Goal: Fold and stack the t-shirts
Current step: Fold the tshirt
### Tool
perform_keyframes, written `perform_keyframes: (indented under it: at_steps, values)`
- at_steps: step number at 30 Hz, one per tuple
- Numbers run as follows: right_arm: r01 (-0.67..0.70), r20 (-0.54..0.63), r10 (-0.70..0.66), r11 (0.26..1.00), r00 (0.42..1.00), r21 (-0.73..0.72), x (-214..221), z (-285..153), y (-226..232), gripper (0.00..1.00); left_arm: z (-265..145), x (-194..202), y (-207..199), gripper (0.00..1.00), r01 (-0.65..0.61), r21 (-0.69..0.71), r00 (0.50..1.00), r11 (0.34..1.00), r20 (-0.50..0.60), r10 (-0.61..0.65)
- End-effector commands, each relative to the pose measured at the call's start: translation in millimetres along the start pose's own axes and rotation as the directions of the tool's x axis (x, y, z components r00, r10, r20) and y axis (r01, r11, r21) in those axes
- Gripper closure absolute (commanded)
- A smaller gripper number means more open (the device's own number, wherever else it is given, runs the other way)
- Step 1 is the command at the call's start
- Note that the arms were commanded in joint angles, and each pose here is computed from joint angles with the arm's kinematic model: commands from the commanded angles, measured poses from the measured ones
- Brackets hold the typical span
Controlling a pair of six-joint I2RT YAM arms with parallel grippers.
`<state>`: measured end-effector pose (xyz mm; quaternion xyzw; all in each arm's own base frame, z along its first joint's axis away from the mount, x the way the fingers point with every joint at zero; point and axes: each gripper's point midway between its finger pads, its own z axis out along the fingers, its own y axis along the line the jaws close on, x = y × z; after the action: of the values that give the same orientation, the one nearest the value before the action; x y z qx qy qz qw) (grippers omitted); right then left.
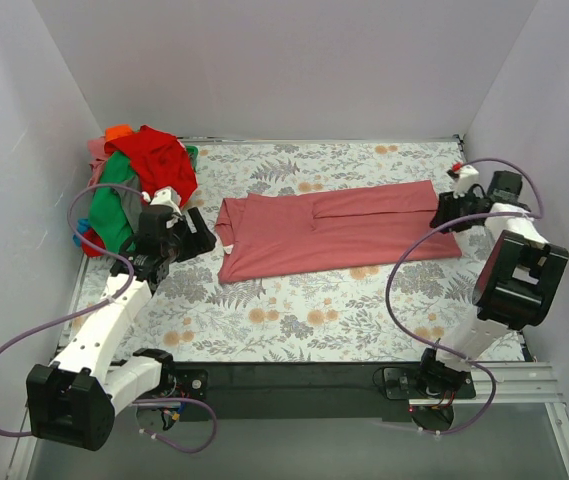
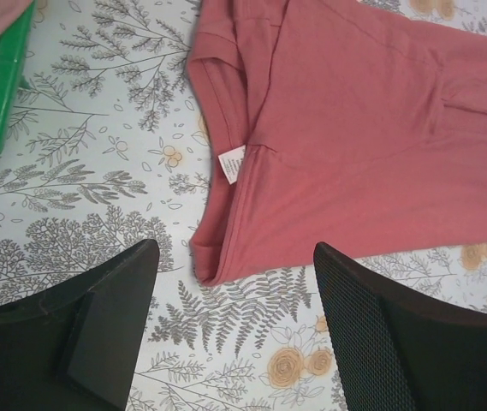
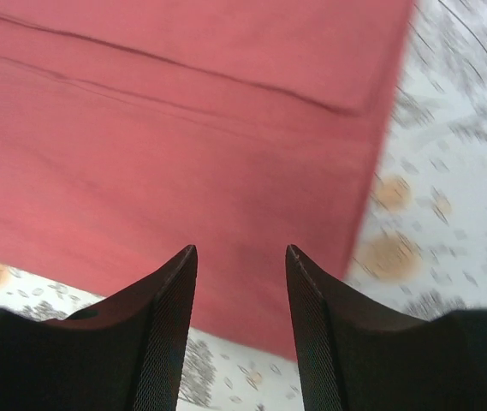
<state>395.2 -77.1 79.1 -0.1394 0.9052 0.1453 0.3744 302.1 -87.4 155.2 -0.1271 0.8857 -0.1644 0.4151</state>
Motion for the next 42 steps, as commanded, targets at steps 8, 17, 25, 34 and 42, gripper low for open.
perform_keyframes:
  at_steps: [8, 17, 25, 34, 42]
  values:
    - [0.595, 0.156, -0.576, 0.75, 0.802, -0.29, -36, 33, 160, 0.44, -2, -4, 12, 0.26, -0.056, -0.027, 0.996, 0.998, 0.072, 0.058]
    - [0.79, 0.237, -0.778, 0.471, 0.581, -0.392, -59, 77, 298, 0.44, -21, -24, 9, 0.25, -0.051, -0.015, 0.981, 0.999, 0.186, 0.053]
    - [0.588, 0.194, -0.575, 0.65, 0.795, -0.482, -141, 150, 326, 0.44, -15, -19, 10, 0.25, -0.062, -0.017, 0.984, 0.998, 0.164, 0.064]
    - [0.539, 0.151, -0.541, 0.692, 0.828, -0.479, -144, 209, 317, 0.44, -11, -16, 11, 0.26, -0.063, -0.023, 0.987, 0.998, 0.147, 0.066]
    - [0.54, 0.104, -0.558, 0.713, 0.823, -0.446, -131, 232, 296, 0.4, -10, -14, 12, 0.26, -0.066, -0.021, 0.988, 0.998, 0.139, 0.068]
